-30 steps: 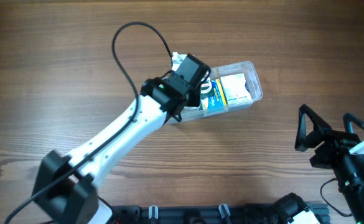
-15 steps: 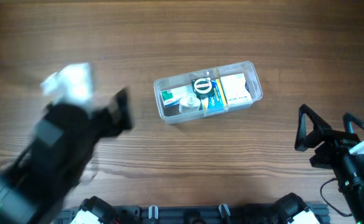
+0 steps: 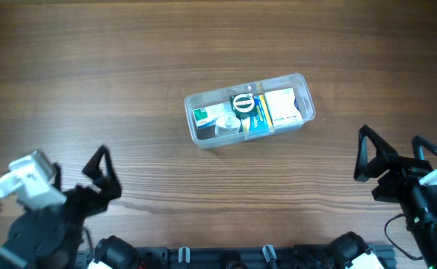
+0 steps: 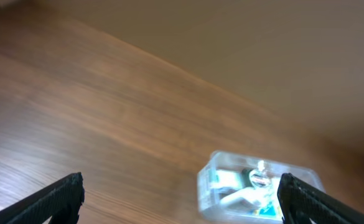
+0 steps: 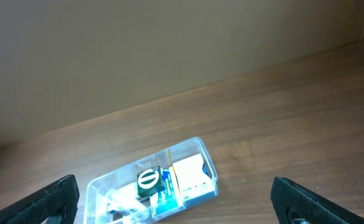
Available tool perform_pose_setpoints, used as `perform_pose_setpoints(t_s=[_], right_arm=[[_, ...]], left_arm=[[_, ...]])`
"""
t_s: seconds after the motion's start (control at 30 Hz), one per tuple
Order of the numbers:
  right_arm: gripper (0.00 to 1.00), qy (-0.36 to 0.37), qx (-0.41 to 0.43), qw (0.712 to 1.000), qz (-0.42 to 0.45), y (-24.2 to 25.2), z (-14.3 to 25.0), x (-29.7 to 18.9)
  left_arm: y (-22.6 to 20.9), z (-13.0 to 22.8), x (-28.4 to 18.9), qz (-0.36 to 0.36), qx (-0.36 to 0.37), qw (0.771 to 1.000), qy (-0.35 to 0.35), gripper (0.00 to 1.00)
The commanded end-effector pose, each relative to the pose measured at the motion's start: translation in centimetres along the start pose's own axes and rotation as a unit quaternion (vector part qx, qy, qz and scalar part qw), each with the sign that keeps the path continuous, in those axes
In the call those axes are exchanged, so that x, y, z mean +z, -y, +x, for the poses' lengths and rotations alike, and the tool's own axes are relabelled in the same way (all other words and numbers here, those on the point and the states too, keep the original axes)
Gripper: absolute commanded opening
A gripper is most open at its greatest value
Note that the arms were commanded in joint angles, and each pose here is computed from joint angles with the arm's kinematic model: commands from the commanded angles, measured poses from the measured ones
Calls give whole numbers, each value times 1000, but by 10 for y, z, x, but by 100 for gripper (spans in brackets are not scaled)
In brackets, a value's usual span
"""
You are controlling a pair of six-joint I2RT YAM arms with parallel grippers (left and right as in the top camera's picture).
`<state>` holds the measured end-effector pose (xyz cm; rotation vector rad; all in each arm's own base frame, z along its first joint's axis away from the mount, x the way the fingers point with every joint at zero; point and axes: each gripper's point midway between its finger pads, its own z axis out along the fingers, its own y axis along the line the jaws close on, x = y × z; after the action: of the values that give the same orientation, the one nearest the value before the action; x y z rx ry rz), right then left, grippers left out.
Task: Pack container
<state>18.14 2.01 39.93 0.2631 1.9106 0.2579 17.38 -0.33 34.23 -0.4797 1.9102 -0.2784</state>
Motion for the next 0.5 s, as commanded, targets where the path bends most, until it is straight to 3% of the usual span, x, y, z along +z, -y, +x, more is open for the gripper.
perform_pose_setpoints(t_s=[0.0, 0.23, 0.47], right_arm=[[100, 6, -6, 1000, 8, 3, -3, 0], [100, 6, -6, 1000, 8, 3, -3, 0], [100, 6, -6, 1000, 8, 3, -3, 0]], left_arm=[[4, -2, 11, -9, -62, 998, 8, 100], [12, -4, 18, -6, -63, 998, 6, 100], [8, -28, 22, -37, -78, 994, 68, 100]])
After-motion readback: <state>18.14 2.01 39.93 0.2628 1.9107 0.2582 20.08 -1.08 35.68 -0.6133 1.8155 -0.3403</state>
